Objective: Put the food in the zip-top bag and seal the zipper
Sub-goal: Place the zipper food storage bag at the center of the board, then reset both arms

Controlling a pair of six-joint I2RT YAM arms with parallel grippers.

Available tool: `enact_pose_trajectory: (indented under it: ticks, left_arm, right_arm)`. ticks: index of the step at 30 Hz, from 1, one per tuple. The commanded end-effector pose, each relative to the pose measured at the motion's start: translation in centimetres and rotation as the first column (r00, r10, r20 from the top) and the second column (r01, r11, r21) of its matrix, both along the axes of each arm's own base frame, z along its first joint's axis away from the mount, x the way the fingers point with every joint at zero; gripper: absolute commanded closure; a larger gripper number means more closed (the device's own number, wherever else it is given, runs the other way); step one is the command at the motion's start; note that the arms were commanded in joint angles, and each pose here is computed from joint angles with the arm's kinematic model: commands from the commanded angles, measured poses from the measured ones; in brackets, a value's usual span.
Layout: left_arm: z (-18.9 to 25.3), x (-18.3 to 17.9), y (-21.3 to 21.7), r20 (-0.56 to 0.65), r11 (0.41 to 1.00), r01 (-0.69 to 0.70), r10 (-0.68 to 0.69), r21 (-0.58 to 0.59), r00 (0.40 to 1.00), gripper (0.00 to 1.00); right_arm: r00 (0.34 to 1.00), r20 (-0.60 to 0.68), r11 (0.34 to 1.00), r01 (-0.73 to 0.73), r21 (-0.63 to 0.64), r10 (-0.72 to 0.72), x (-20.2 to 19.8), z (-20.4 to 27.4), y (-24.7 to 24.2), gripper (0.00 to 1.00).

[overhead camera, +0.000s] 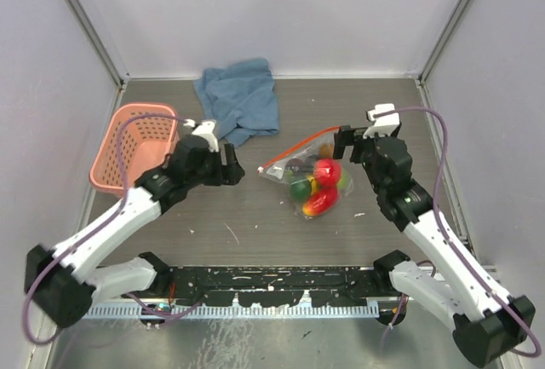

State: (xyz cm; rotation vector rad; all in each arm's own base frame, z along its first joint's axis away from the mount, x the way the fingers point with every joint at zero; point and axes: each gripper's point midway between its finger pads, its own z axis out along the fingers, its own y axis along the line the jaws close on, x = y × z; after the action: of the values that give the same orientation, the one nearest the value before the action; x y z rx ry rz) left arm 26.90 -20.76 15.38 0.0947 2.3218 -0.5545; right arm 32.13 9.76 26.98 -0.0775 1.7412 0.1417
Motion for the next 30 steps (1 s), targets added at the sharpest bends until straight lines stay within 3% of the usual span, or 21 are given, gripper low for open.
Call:
enact_pose_trajectory:
  ticks: [1, 10, 16, 22, 30]
  left_arm:
    - [6.6, -0.9, 3.0, 0.179, 0.994, -0.086, 0.097, -0.07, 0.979, 0.21]
    - [13.8, -5.7, 9.8, 0.371, 0.979, -0.18, 0.204, -0.099, 0.906, 0.0]
    - [16.0, -8.0, 13.9, 0.483, 0.958, -0.255, 0.288, -0.135, 0.827, 0.02]
    - [16.3, -9.5, 16.8, 0.533, 0.923, -0.331, 0.385, -0.198, 0.754, 0.02]
    - [15.7, -9.1, 16.5, 0.519, 0.923, -0.336, 0.385, -0.191, 0.763, 0.02]
  right_arm:
    - [0.992, 0.059, 0.992, 0.106, 0.067, -0.11, -2.5, 2.5, -2.8, 0.0]
    - [0.969, 0.149, 0.96, 0.162, 0.228, -0.199, -7.7, 4.8, -6.1, 0.0]
    - [0.955, 0.197, 0.928, 0.146, 0.343, -0.222, -9.6, 4.7, -6.8, 0.0]
    - [0.947, 0.202, 0.917, 0.165, 0.362, -0.25, -10.0, 4.1, -7.4, 0.0]
    - [0.947, 0.198, 0.92, 0.173, 0.351, -0.253, -10.0, 4.1, -7.5, 0.0]
